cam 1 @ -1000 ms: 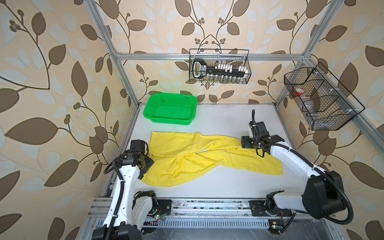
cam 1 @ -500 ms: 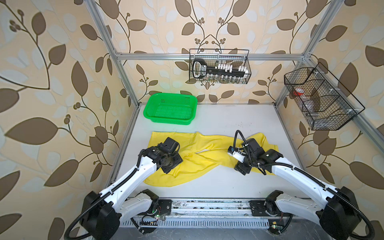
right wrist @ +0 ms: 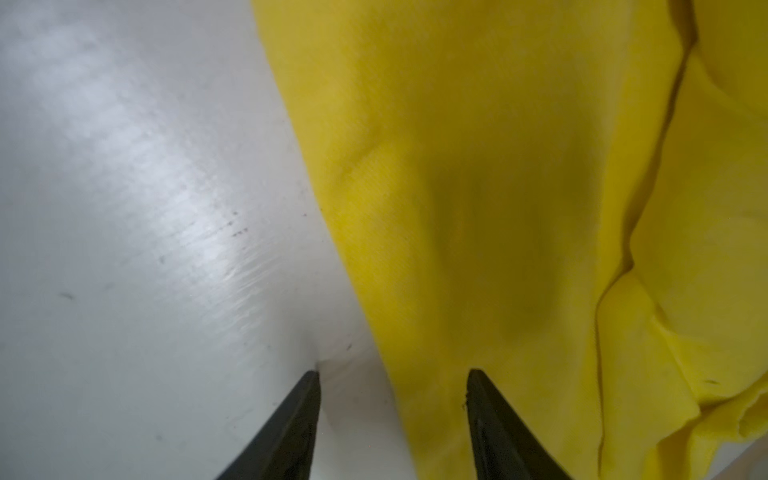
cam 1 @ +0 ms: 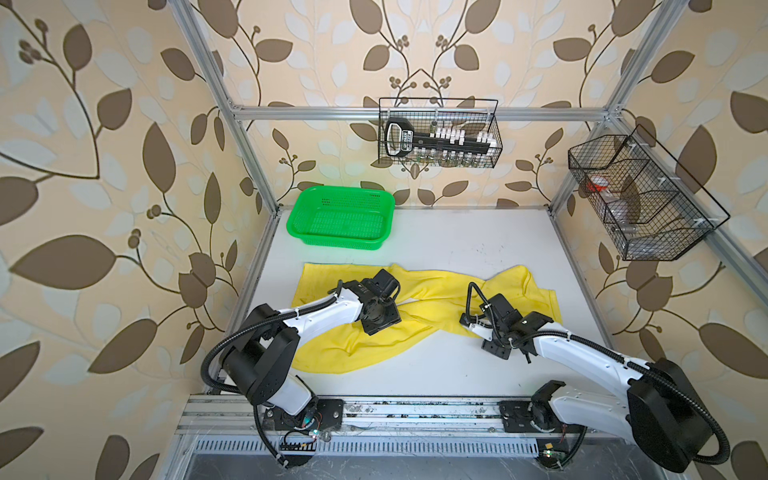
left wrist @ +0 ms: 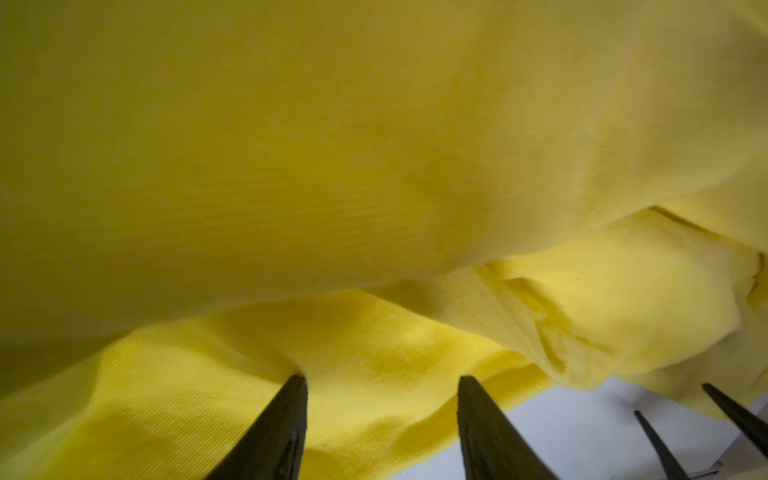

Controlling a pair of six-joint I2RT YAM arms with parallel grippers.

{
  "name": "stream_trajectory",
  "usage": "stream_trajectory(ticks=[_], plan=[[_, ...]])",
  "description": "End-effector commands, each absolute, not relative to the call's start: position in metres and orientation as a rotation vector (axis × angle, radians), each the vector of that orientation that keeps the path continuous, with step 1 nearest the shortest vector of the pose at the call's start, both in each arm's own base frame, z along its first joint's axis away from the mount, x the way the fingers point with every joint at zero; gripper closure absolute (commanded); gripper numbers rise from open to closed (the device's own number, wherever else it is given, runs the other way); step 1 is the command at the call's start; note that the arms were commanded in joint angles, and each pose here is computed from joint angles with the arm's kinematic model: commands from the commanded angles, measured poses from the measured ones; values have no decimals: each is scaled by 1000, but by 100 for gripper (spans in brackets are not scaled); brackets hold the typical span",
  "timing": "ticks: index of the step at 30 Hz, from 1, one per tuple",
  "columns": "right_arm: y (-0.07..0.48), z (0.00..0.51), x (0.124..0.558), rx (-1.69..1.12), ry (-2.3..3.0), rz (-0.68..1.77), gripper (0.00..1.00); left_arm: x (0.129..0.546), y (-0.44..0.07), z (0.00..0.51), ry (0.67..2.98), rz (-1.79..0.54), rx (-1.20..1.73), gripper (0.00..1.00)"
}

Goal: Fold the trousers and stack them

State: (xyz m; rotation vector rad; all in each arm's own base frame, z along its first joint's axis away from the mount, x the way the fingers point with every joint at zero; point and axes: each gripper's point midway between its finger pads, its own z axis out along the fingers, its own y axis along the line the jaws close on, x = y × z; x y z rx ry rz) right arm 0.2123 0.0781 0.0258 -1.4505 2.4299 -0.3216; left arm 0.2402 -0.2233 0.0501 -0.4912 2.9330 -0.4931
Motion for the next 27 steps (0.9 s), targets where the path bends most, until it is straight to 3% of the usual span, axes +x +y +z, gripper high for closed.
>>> stream_trajectory(ticks=[1,4,7,10,12,20,23,27], plan=[[81,20,217,-1449,2438,-302,47,241,-252,61,2943,-568,-271,41],[84,15,220,-1454,2480,-280,52,235,-261,60,2956,-537,-179,41],[86,11,222,-1453,2520,-263,63,230,-271,57,2957,-524,-82,40],[86,22,226,-1401,2535,-246,87,226,-281,57,2938,-509,29,40],[85,34,225,-1355,2549,-207,97,226,-285,53,2924,-491,83,40],[81,104,208,-1273,2493,-126,100,225,-316,39,2840,-449,392,42],[74,128,217,-1190,2501,-104,100,218,-315,24,2850,-362,504,56],[61,141,235,-1124,2517,-153,100,213,-304,22,2863,-295,543,92]])
